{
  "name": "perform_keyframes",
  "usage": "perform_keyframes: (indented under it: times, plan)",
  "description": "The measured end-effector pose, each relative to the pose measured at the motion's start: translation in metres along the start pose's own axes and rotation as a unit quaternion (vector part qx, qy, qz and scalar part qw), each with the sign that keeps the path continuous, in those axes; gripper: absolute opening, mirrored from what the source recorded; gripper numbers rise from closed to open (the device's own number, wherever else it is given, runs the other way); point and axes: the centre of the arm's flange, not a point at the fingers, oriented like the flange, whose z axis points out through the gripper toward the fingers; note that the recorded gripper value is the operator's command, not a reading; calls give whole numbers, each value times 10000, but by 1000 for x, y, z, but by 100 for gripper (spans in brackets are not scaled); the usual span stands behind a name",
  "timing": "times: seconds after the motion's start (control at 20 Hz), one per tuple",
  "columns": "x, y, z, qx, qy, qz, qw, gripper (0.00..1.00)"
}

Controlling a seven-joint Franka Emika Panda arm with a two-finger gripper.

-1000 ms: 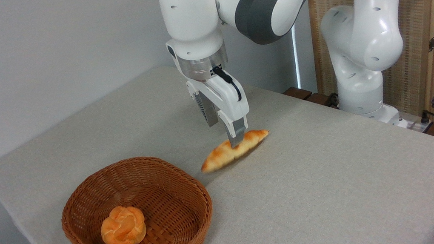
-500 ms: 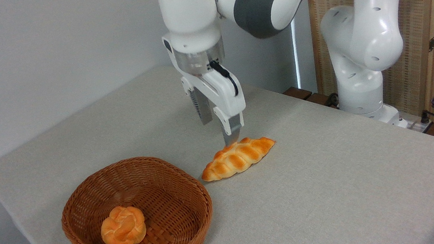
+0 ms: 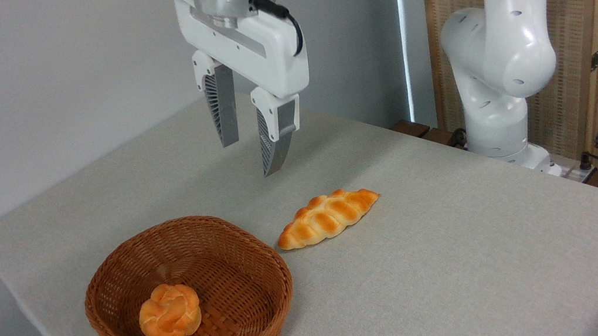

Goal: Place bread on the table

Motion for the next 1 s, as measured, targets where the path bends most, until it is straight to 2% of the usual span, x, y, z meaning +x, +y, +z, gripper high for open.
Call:
perform_keyframes:
  times: [0.1, 0.3, 0.5, 0.65, 1.0]
  plan:
    - [6, -5, -5, 90, -118, -155, 9998, 100]
    - [27, -13, -13, 84, -447, -259, 9986, 100]
    - [45, -19, -11, 123, -629, -397, 9972, 100]
    - [47, -18, -13, 82, -726, -513, 9960, 100]
    - [54, -20, -15, 133, -738, -509, 9959, 100]
